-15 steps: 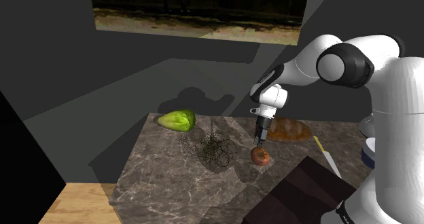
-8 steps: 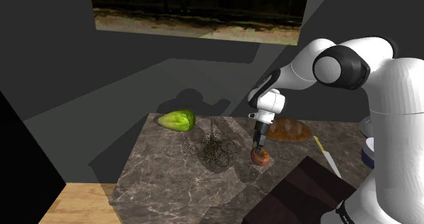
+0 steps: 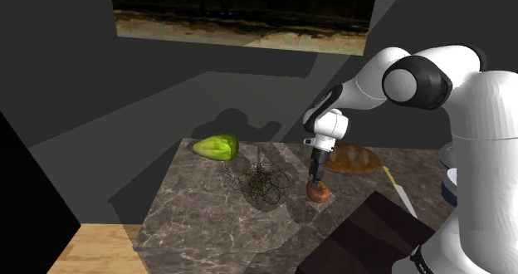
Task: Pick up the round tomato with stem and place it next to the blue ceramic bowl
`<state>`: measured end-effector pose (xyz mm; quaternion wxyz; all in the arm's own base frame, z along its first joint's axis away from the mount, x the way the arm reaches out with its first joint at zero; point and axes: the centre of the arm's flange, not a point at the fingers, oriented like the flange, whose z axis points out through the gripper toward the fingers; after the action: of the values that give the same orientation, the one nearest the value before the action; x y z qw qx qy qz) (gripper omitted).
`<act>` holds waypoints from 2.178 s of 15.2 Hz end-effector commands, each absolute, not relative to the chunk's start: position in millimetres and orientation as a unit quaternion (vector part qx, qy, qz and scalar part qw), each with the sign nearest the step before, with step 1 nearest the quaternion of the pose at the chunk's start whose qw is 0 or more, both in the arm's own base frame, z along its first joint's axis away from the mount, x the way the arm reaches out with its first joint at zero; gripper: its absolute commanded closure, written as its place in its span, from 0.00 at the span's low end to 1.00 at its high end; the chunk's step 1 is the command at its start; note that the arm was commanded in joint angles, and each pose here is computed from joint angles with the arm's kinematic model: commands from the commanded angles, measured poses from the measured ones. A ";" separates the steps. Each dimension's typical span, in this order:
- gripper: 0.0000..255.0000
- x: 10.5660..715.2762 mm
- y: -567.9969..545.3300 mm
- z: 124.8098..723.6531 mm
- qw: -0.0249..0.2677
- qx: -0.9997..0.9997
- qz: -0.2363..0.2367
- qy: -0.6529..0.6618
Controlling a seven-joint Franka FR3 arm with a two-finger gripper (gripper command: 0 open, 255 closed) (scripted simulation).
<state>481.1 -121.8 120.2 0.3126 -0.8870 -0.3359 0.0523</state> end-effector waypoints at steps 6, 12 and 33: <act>1.00 480.6 -121.9 119.8 0.313 -0.887 0.053 -0.336; 1.00 480.8 -121.7 146.2 0.313 -0.887 0.053 -0.336; 1.00 480.8 -121.7 257.1 0.313 -0.887 0.053 -0.336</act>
<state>480.9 -122.0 251.6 0.3127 -0.8869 -0.3358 0.0525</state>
